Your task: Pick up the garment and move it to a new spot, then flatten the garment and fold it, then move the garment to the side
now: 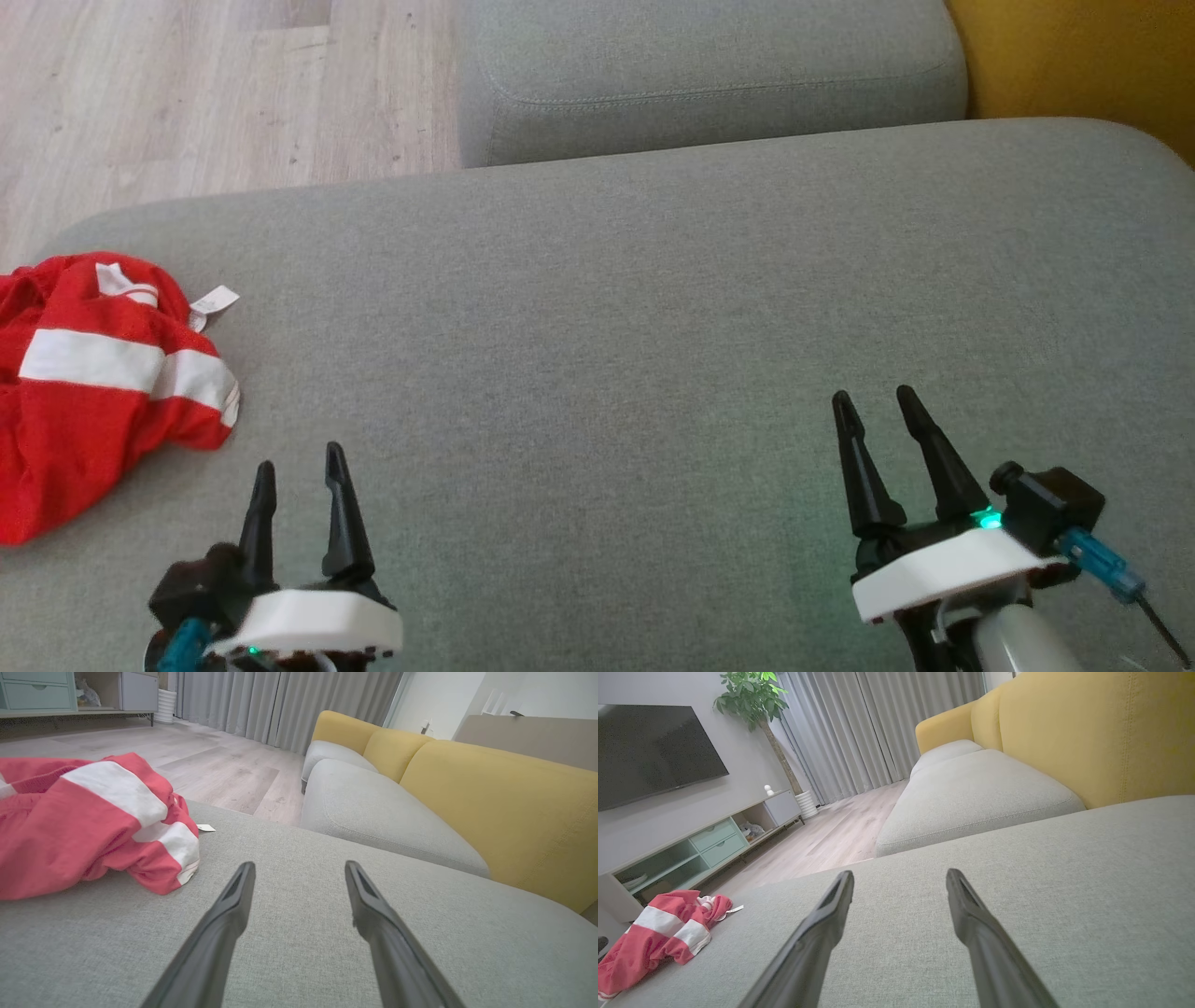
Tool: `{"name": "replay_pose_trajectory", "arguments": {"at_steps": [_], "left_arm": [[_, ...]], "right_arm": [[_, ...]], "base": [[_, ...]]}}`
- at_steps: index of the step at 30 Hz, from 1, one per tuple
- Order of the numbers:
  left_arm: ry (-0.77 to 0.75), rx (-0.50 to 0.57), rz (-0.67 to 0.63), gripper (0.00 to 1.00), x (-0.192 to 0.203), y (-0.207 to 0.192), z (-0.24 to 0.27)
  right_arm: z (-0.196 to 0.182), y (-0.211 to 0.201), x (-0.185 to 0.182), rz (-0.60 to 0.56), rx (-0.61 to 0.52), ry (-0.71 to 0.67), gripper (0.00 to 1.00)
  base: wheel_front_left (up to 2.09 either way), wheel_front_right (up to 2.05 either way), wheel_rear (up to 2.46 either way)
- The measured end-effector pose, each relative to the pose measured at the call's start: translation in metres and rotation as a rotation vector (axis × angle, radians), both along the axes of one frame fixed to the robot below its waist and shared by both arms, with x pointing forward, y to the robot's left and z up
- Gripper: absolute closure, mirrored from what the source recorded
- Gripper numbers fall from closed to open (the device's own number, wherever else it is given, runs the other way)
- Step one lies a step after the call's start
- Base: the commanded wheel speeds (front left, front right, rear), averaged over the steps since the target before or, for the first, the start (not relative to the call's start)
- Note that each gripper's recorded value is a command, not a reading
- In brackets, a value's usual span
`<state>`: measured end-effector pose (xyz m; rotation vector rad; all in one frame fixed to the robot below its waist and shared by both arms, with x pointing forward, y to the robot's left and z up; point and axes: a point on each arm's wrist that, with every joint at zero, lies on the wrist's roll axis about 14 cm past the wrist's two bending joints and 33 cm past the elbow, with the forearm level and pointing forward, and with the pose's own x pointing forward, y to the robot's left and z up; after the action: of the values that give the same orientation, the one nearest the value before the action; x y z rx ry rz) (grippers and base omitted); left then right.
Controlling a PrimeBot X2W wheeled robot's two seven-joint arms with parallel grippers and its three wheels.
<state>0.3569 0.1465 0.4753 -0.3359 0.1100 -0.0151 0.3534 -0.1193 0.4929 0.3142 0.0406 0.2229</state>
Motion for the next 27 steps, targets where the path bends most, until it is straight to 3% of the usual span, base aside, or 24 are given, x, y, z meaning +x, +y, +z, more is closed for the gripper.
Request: {"name": "replay_pose_trajectory", "arguments": {"at_steps": [27], "left_arm": [[-0.114, 0.309, -0.067, 0.0, -0.006, -0.013, 0.009]], "right_arm": [[-0.001, -0.003, -0.003, 0.003, -0.231, -0.08, 0.0]], "base": [[0.0, 0.0, 0.0]]}}
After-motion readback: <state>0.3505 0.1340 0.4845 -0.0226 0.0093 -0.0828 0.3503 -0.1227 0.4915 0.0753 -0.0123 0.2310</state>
